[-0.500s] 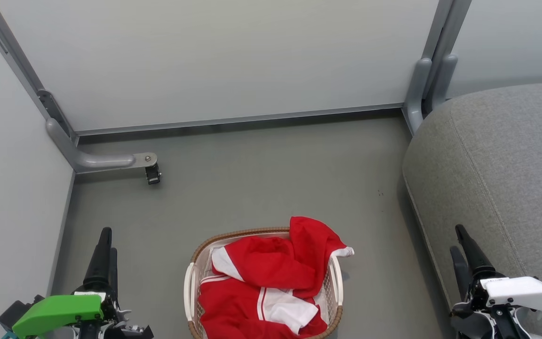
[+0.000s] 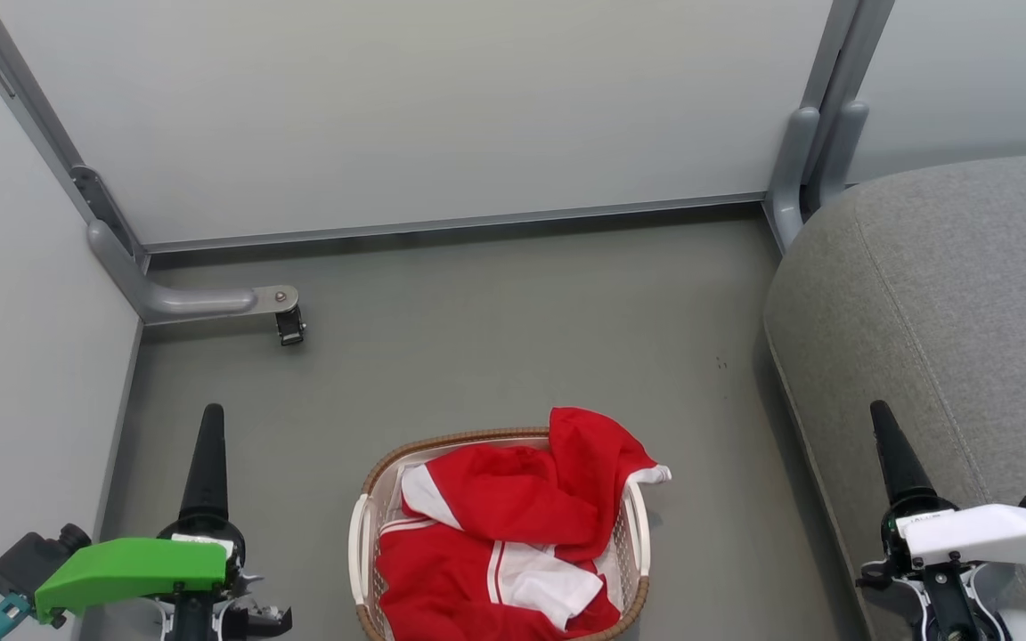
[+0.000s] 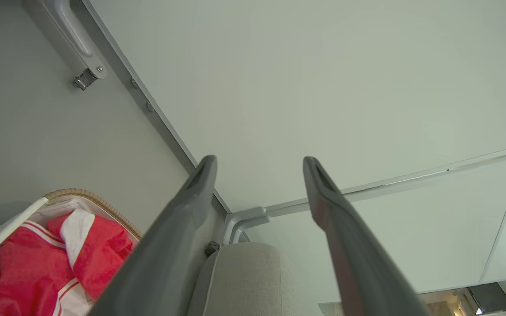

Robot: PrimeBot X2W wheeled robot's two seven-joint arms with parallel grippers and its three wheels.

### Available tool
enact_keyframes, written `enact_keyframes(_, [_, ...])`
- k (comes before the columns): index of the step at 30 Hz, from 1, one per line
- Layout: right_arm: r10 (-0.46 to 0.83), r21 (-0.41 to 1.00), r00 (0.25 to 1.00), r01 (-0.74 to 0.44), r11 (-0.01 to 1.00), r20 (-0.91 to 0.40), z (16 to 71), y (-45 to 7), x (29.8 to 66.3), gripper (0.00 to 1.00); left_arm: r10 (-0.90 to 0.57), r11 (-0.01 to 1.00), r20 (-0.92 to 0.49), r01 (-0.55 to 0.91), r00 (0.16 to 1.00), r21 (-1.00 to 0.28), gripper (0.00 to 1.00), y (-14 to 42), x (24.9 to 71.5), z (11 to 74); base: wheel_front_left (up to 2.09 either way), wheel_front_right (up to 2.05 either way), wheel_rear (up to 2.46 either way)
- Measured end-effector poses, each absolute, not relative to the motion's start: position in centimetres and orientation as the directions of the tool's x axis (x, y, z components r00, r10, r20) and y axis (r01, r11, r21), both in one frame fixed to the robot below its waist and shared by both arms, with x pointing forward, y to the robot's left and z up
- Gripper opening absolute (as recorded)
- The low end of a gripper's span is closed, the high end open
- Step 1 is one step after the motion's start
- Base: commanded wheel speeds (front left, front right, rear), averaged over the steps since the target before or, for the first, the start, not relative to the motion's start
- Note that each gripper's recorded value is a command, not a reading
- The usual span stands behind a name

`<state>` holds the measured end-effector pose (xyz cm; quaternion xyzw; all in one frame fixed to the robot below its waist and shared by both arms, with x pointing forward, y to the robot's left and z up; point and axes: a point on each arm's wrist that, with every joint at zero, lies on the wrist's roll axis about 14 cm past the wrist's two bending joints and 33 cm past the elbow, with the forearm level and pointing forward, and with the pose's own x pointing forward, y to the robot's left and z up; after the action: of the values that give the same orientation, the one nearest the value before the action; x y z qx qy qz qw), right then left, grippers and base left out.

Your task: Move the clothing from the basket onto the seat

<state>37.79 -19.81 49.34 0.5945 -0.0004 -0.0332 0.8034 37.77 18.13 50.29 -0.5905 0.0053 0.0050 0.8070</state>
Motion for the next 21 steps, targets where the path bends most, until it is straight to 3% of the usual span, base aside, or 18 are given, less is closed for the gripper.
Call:
enact_keyframes(12, [-0.022, 0.851, 1.0, -0.001, 0.525, 0.014, 50.8, -18.7, 38.1, 1.0, -0.026, 0.519, -0.001, 0.012, 1.0, -0.855, 1.0, 16.9, 37.6, 50.6, 0.0, 0.0, 0.0])
enact_keyframes(21, [0.01, 0.764, 1.0, -0.015, 0.645, 0.011, 50.4, -17.6, 37.9, 1.0, -0.048, 0.652, -0.005, 0.027, 0.999, -0.758, 1.0, 15.9, 37.4, 50.3, 0.0, 0.0, 0.0])
